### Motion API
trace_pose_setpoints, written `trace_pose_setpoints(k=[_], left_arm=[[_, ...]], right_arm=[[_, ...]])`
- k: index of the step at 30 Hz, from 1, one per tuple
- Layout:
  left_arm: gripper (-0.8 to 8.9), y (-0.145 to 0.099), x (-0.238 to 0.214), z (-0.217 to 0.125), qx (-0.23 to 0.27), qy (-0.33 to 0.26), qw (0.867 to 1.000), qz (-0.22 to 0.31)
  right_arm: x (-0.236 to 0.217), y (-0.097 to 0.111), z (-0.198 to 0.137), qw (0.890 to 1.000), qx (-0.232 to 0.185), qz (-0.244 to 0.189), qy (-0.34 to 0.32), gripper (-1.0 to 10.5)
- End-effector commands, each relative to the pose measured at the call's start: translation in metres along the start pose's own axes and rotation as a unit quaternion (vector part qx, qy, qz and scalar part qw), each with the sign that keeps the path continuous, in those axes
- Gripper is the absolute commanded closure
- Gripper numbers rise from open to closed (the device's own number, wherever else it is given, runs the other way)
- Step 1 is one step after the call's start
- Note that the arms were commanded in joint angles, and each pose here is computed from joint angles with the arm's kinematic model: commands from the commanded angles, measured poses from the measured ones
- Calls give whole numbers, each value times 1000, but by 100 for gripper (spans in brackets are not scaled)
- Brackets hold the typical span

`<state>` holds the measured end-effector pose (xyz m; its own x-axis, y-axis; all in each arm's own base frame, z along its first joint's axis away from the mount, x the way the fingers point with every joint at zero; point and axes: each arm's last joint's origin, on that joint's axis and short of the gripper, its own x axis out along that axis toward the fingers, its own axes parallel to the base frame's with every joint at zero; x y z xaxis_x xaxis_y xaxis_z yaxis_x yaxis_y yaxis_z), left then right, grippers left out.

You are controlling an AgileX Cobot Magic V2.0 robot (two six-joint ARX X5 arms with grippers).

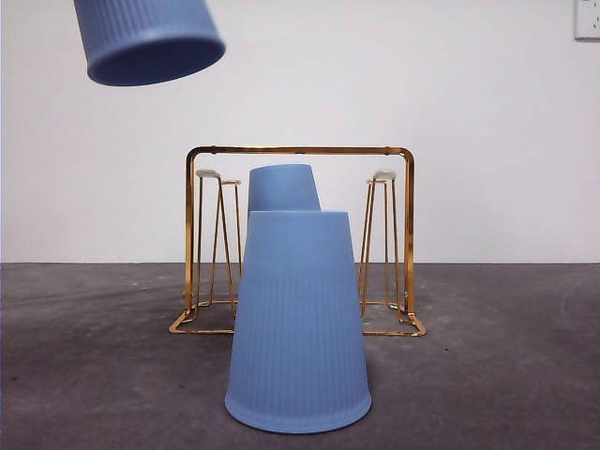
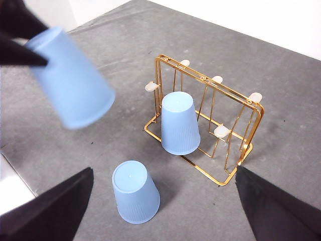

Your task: The left arm pick up the left cup on cup holder and place it on desk, then the right arm insert the right cup into the first cup, and then the left arm insert the mid cup into the first cup

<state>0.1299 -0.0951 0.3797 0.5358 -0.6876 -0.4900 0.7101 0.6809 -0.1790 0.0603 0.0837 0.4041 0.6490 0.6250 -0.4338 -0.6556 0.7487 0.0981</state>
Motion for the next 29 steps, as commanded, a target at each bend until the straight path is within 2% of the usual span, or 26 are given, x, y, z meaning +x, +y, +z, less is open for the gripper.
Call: trace_pose_setpoints(k=[1, 7, 12, 18, 29], left_arm=[[536, -11, 1, 5, 5, 1, 1000, -28], [536, -28, 23, 8, 33, 15, 998, -51], [536, -41, 51, 6, 53, 50, 995, -67], [534, -53, 85, -1, 91, 94, 991, -33], [535, -57, 138, -9, 96, 129, 986, -35]], right_arm=[[-2, 1, 4, 1000, 5, 0, -10, 492], [-2, 1, 4, 1000, 7, -4, -11, 492], [-2, 1, 4, 1000, 7, -4, -10, 492], [-2, 1, 4, 1000, 10, -4, -10, 492], [-2, 1, 4, 1000, 10, -3, -10, 492]])
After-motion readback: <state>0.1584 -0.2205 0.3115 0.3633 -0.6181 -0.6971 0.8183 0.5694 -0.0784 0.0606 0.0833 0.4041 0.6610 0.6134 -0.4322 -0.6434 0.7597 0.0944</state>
